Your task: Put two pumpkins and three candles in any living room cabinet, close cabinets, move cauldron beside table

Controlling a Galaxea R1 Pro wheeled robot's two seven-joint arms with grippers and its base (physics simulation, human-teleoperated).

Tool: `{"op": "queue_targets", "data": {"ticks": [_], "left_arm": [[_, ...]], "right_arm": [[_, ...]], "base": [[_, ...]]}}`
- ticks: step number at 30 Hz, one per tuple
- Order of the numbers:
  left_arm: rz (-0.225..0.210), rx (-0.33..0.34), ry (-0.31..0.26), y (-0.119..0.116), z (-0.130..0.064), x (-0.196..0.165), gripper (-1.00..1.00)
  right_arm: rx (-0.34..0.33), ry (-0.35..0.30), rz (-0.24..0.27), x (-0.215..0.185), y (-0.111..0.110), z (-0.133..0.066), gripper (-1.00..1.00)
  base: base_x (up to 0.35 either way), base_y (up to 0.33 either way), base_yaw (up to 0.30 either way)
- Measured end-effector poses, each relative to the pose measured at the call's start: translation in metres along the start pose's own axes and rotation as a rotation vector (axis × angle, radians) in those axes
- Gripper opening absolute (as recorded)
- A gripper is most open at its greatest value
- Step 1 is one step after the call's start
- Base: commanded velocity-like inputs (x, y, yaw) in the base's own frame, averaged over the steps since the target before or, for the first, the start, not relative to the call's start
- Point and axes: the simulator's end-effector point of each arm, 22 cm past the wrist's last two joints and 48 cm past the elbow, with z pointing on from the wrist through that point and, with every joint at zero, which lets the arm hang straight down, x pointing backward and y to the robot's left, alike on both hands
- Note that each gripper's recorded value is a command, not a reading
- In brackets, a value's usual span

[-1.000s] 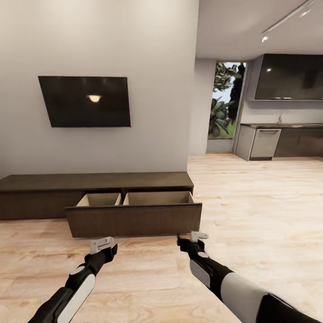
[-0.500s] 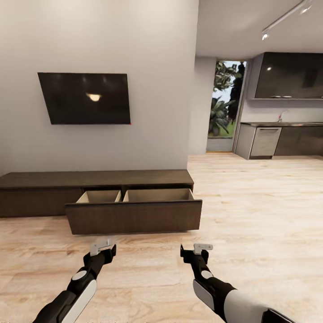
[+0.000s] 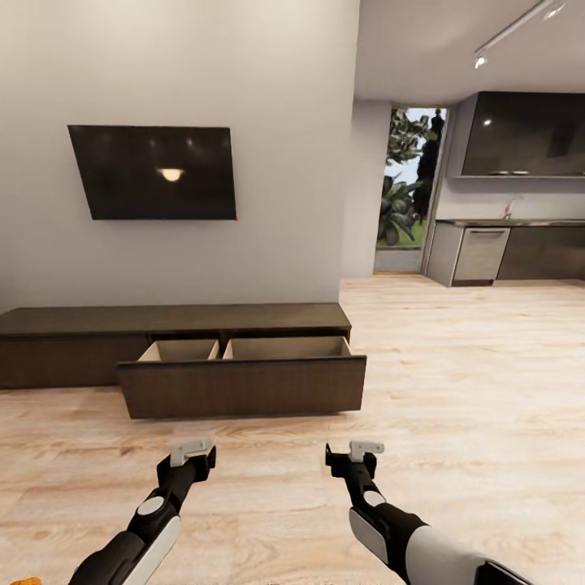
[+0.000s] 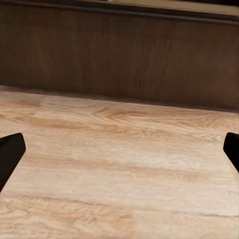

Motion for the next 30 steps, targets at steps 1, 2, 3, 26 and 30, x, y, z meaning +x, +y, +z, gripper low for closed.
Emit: {"op": "queue_targets", "data": {"ticks": [1,2,3,26,30], "left_arm": [[0.002,0.001,-0.002,0.000,0.000,0.002,1.00],[0.003,0.002,-0.004,-0.001,0.001,0.003,1.00],[0.004,0.003,-0.004,-0.001,0.001,0.005,1.00],[0.000,0.047,-0.059,-0.020,0.003,0.023,1.00],[0.006,0.049,-0.043,-0.021,0.005,0.032,1.00]], "right_arm": [[0.001,0.001,-0.001,0.003,-0.001,0.000,1.00],[0.002,0.002,-0.002,0.005,-0.002,0.001,1.00],[0.001,0.001,-0.002,0.008,-0.002,0.001,1.00],[-0.035,0.011,0.007,0.058,0.005,0.008,1.00],[-0.032,-0.020,0.020,0.057,0.004,0.011,1.00]], "base": [[0.000,0.000,0.000],[0.000,0.000,0.000],[0.000,0.000,0.000],[0.000,0.000,0.000],[0.000,0.000,0.000]]}}
